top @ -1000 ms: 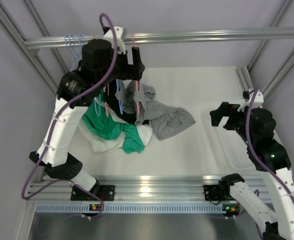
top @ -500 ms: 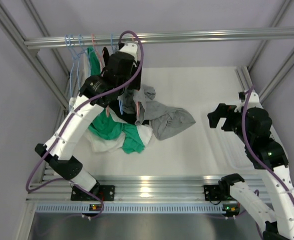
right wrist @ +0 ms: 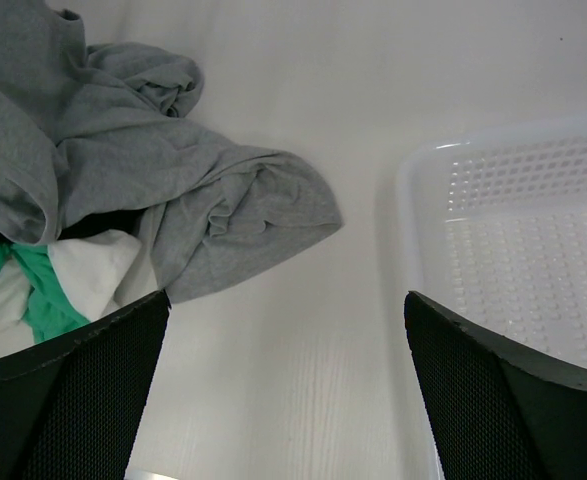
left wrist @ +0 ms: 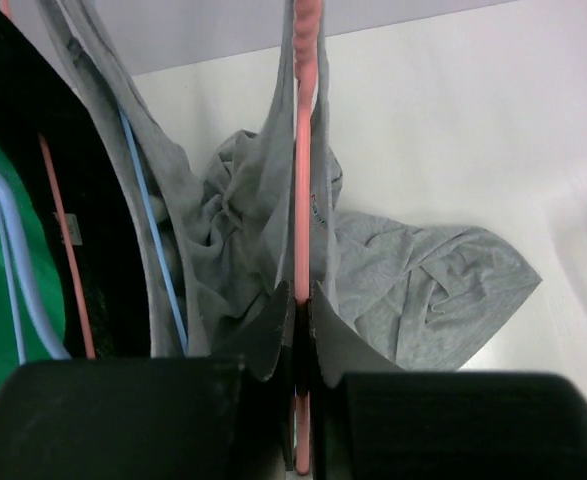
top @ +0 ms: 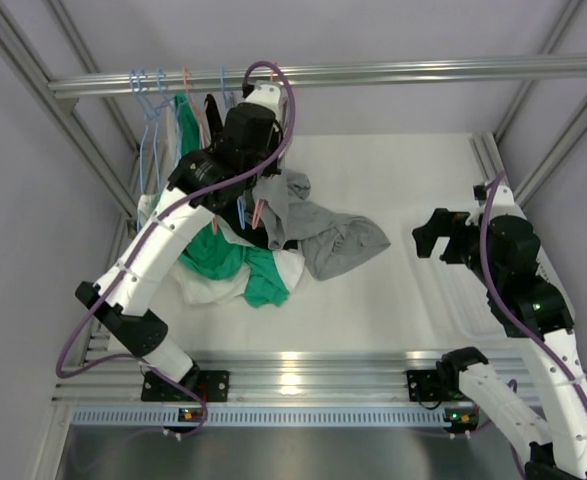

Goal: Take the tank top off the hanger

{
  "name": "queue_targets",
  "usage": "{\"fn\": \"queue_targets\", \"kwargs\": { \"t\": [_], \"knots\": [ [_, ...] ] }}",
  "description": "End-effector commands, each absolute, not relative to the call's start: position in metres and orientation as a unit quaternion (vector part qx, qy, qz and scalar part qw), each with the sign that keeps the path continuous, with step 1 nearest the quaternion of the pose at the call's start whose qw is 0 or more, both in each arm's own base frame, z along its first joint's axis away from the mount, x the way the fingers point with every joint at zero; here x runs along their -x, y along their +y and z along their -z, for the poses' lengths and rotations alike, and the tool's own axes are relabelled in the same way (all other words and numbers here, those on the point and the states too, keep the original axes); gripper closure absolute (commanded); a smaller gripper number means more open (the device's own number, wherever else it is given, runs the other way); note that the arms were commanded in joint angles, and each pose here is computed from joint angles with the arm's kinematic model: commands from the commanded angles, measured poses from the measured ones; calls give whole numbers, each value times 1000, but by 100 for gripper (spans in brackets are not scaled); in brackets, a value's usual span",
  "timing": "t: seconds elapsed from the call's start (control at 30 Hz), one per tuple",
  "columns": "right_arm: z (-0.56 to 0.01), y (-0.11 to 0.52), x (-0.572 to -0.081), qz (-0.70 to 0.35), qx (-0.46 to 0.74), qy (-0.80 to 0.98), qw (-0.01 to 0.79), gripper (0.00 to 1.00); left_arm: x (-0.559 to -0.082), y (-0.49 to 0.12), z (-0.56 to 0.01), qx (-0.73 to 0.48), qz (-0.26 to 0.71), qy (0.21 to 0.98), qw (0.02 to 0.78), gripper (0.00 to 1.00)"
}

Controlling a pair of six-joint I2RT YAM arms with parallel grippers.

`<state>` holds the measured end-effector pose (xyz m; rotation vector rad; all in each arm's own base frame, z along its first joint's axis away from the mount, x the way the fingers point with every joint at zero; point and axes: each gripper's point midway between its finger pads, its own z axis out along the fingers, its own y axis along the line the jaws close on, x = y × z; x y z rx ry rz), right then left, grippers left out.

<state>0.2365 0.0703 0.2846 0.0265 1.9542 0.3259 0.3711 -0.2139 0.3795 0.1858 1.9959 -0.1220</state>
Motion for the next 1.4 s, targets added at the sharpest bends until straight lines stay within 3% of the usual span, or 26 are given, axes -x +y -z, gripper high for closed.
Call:
{"fn": "queue_targets", "kwargs": {
  "t": [0.0,0.5,0.8,0.97,1.2,1.37],
  "knots": [
    [-287,74,-236,-143,-1,822,551,1,-382,-222,-403,-72,66,816,569,100],
    [-282,78,-241,-151,-7,820,552,1,-360,-223,-458,-30,156,776,610,100],
    [-285,82,-246,-161,-7,817,554,1,-337,-222,-428,-44,185,790,583,100],
    [-300,104,-249,-211,32,796,566,1,-319,-217,-414,-50,203,790,576,100],
    [-337,190,-229,-419,200,701,541,1,-286,-218,-394,-104,249,771,577,100],
    [-348,207,-244,-421,205,697,543,1,-307,-202,-402,-50,201,770,604,100]
  ]
}}
